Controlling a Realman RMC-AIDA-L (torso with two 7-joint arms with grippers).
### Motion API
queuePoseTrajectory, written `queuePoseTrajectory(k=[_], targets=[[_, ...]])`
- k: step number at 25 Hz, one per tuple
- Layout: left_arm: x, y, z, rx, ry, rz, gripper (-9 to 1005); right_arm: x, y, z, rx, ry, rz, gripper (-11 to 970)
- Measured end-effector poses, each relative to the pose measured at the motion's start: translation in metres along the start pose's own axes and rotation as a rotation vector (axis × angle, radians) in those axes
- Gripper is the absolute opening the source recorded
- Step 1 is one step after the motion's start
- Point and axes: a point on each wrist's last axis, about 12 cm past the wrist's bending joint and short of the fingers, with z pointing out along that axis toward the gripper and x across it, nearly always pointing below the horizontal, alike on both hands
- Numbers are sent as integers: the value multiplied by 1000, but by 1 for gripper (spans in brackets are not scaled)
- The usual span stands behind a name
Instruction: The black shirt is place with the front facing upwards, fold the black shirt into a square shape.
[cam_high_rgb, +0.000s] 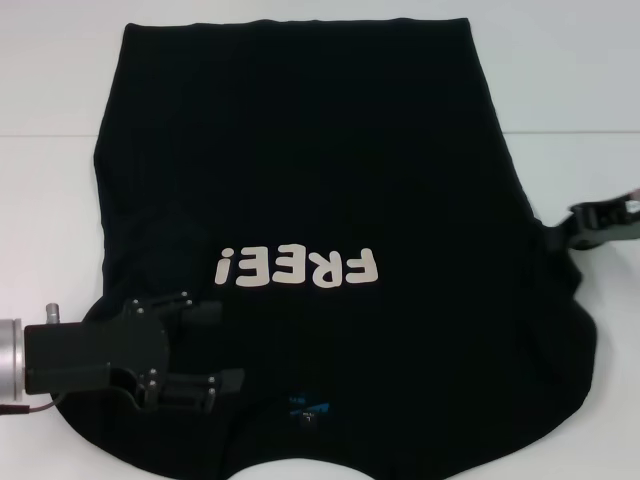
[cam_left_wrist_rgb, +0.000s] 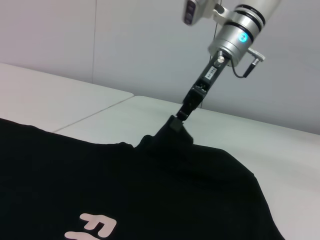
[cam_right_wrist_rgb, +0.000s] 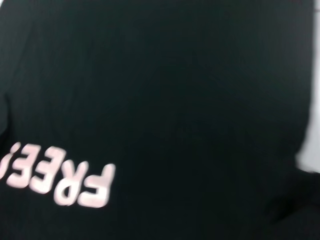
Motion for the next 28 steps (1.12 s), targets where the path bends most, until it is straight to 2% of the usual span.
queuePoseTrajectory(k=[6,11,14,20,28], targets=[[0,0,0,3,-1,-1,910,-19,39,15,-3,53,-143,9],[0,0,-1,6,0,-10,910,-25,64,25,8,104,-250,9],[0,0,-1,5,0,-10,910,-25,72,30,19,125,-291,9],[0,0,-1,5,1,-10,909,-25,75,32,15,127,-303,9],[0,0,0,2,1,-12,909,-23,96,42,-64,121,-413,10]])
